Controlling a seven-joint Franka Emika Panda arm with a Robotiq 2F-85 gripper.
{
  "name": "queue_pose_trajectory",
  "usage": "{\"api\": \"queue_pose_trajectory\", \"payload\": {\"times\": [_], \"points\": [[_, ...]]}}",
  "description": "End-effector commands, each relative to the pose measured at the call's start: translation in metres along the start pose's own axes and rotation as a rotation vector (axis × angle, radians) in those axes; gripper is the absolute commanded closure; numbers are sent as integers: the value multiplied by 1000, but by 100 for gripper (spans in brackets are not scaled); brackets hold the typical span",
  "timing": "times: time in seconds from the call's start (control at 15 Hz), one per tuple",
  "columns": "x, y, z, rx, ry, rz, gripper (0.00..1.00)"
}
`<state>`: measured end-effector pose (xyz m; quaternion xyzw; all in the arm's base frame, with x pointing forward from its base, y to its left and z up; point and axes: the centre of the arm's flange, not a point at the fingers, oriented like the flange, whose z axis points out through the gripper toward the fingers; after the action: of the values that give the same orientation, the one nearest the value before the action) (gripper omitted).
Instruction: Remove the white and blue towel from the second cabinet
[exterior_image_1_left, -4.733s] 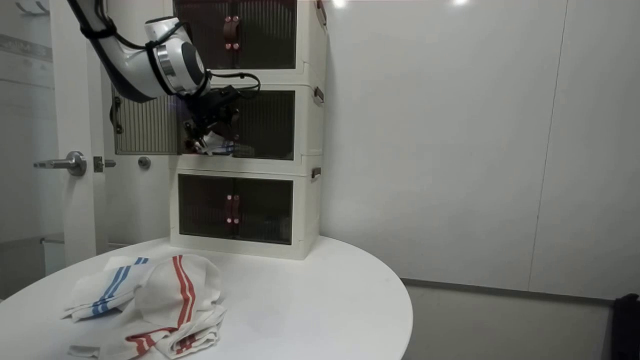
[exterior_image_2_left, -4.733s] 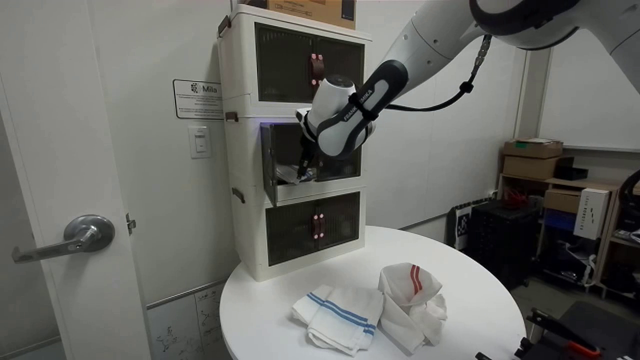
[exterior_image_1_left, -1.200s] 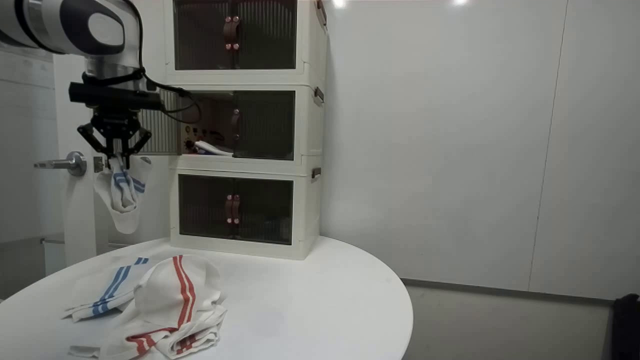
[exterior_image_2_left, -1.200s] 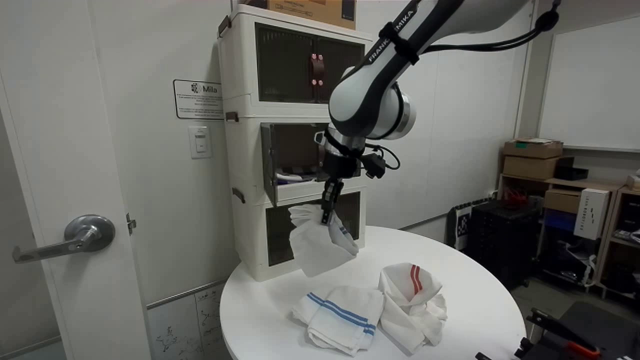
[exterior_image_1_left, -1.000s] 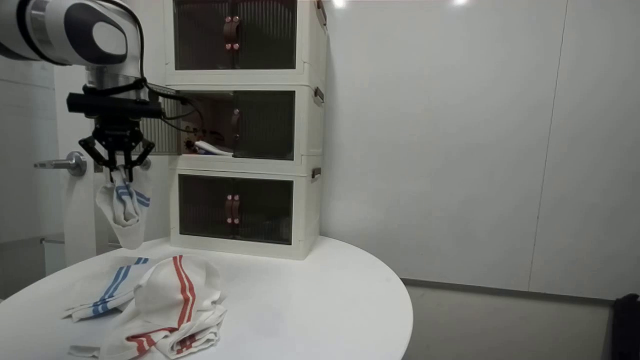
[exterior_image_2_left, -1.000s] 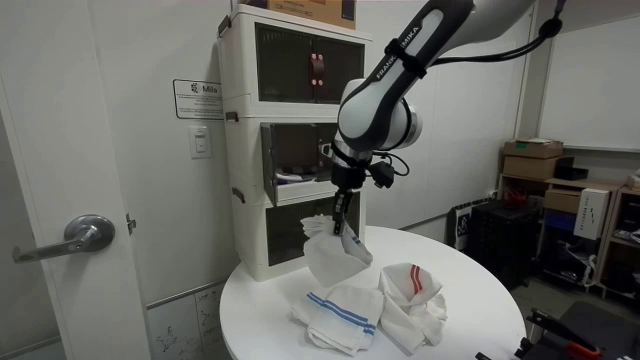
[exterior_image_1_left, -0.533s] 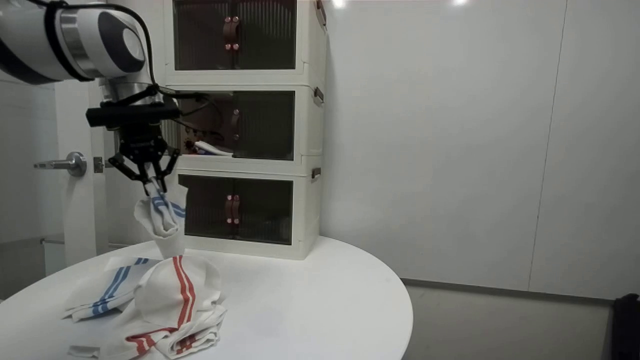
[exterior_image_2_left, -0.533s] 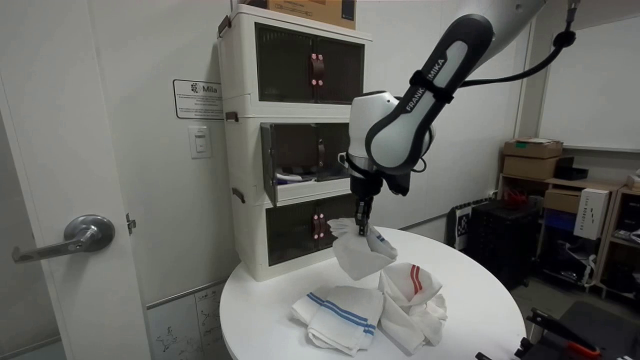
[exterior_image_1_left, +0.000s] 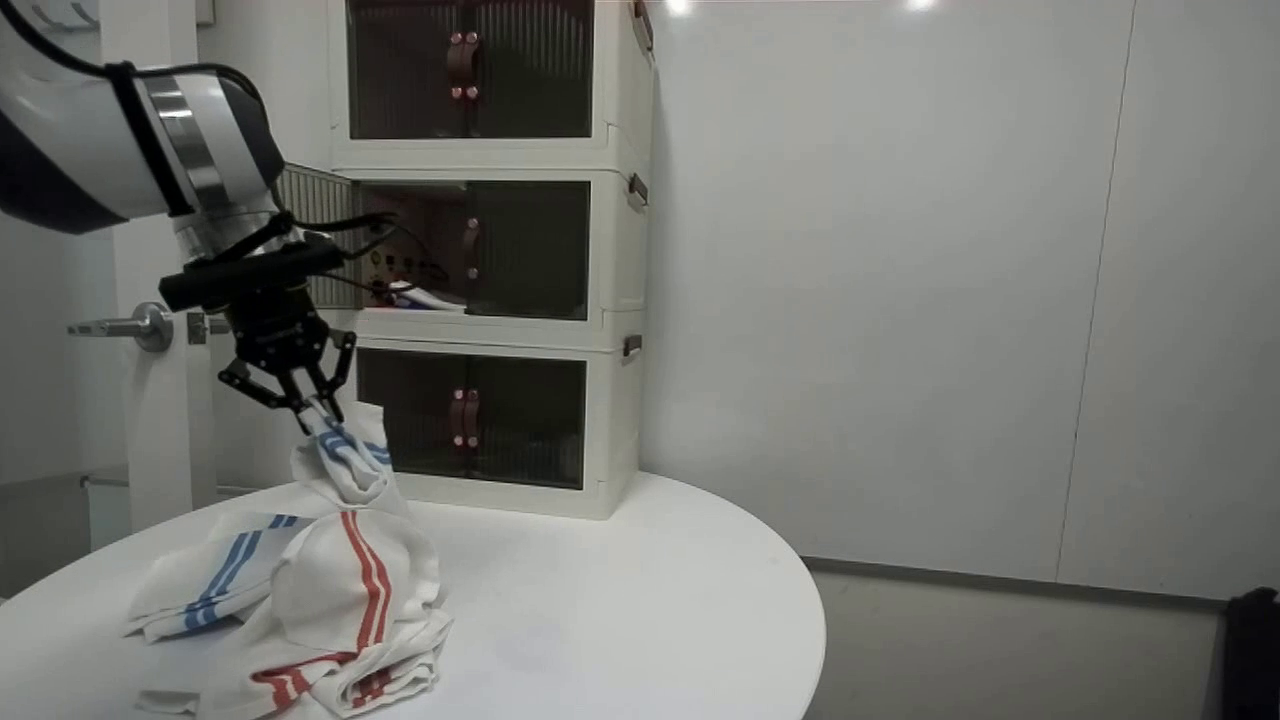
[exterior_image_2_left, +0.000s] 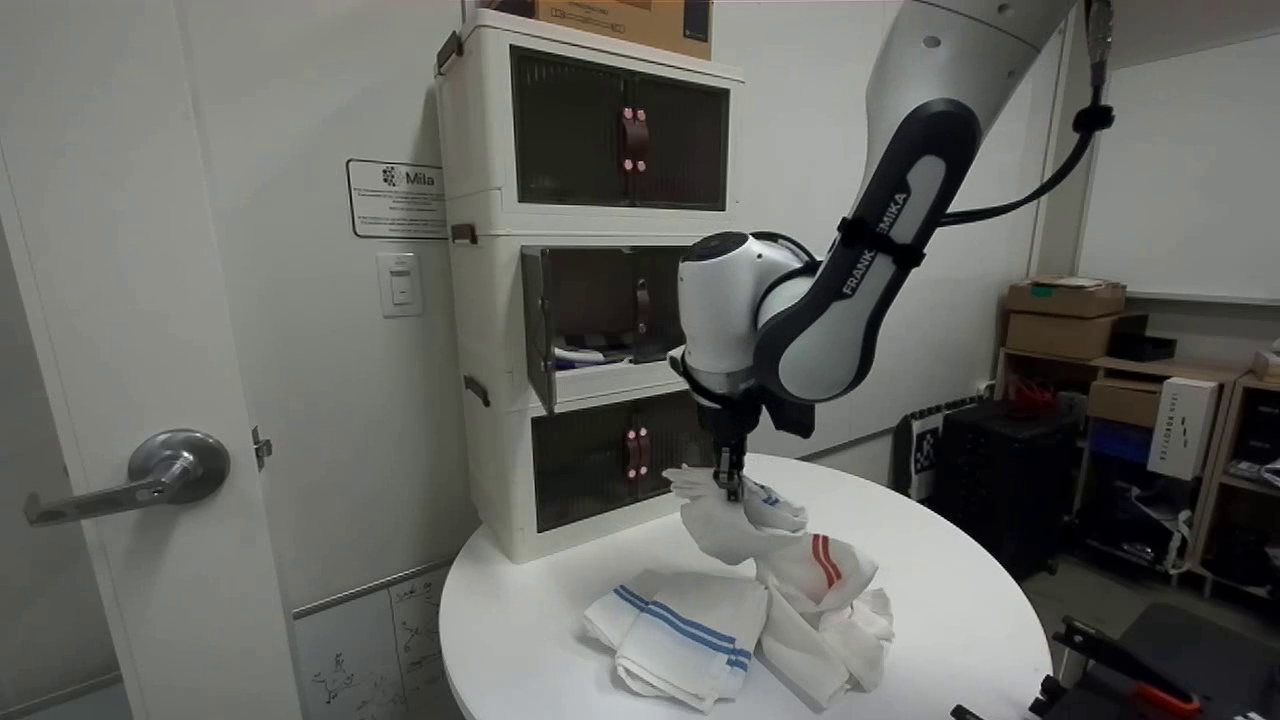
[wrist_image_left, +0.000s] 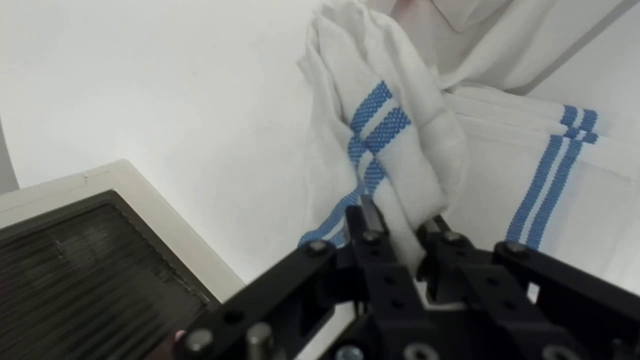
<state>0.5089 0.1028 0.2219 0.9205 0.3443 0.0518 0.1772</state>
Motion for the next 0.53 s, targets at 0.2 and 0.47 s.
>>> {"api": "queue_pose_trajectory", "payload": {"times": [0.2,0.47], "points": [[41,-46,5,111,86,1,88],[57,-72,8,224,136,-4,88]]}}
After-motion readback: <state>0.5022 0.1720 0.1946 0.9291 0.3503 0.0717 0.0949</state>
